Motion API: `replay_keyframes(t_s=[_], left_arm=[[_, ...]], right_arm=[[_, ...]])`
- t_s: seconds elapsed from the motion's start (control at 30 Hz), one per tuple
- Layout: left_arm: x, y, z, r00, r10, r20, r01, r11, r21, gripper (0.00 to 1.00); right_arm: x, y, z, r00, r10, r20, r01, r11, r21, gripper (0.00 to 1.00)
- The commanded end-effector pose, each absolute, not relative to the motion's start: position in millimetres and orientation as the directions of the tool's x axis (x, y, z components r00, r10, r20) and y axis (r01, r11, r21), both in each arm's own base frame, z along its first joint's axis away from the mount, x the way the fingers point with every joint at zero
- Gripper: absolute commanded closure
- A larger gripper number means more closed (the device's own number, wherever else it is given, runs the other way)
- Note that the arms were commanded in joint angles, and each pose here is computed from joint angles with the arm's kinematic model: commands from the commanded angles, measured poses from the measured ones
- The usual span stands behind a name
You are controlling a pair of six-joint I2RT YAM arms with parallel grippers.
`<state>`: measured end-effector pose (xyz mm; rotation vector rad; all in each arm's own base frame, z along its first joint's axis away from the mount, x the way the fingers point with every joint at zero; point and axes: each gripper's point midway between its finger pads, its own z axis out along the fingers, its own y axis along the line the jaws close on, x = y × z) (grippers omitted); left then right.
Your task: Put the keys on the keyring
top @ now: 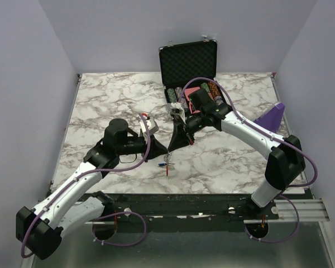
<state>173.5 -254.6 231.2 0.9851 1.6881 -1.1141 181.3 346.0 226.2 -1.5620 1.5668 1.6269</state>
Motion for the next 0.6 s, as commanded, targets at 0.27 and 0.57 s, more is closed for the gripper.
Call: replay_keyframes(t_s=[0.27, 0.57], left_arm=[[167.8, -253.5, 234.9, -0.309, 0.257, -0.916, 0.94, 0.228, -0.253, 0.87], [171.4, -251.6, 234.3, -0.299, 0.232, -0.926, 0.936, 0.258, -0.238, 1.0]], right_arm=[[179.4, 352.6, 229.9, -0.274, -0.398, -0.875, -0.855, -0.316, 0.411, 1.0], [177.1, 352.9, 231.4, -0.274, -0.396, -0.876, -0.85, -0.326, 0.413, 1.0]])
